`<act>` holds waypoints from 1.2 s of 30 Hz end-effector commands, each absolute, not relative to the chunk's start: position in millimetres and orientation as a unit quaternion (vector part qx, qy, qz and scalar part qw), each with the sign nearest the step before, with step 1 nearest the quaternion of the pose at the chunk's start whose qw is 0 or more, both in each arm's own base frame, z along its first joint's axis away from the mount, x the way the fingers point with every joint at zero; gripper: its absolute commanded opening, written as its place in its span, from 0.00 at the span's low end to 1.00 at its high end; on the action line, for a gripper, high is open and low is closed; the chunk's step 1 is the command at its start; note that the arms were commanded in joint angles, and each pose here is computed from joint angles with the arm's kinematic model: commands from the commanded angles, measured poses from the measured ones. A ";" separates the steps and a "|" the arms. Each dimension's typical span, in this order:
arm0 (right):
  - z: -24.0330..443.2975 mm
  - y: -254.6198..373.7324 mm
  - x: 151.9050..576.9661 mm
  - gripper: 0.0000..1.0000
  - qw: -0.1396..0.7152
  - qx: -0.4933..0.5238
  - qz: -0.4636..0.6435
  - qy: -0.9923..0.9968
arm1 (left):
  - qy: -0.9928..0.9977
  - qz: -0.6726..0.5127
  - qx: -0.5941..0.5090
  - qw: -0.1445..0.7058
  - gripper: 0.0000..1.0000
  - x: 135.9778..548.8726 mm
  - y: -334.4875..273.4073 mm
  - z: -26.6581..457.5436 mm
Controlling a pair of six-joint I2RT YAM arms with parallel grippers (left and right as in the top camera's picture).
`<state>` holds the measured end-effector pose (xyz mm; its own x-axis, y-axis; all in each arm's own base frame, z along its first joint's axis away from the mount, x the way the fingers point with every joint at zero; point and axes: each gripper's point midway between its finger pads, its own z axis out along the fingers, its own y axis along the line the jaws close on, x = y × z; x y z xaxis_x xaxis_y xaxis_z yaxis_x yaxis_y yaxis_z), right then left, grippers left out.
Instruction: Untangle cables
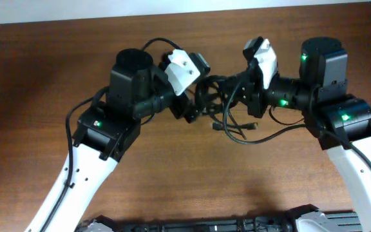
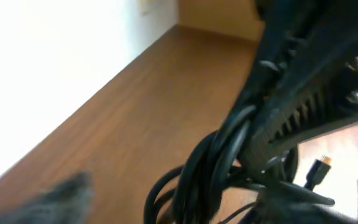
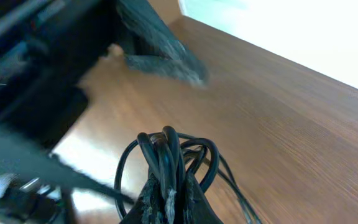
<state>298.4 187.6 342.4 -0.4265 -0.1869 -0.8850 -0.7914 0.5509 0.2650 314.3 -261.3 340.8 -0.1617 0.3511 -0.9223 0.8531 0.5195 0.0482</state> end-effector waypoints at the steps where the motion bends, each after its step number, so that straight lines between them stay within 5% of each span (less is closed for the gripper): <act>1: 342.8 171.9 316.8 0.04 0.448 -0.250 0.309 0.801 | 0.791 -0.234 0.270 0.497 0.99 341.1 -236.1 342.9; 9: 364.3 173.6 328.2 0.04 0.485 -0.234 0.319 0.780 | 0.827 -0.323 0.123 0.444 0.99 341.2 -235.6 342.8; 17: 374.9 175.0 331.9 0.04 0.502 -0.232 0.325 0.768 | 0.817 -0.342 0.141 0.442 0.99 336.8 -243.0 348.1; 22: 374.1 177.5 328.6 0.04 0.496 -0.239 0.332 0.766 | 0.786 -0.285 0.244 0.492 0.99 338.1 -243.5 353.7; 32: 374.2 208.9 265.6 0.04 0.503 -0.497 0.357 0.610 | 0.744 -0.335 0.262 0.515 1.00 332.9 -193.5 388.8; 36: 382.6 214.5 248.6 0.04 0.511 -0.538 0.378 0.553 | 0.705 -0.404 0.311 0.494 0.84 313.6 -179.8 397.6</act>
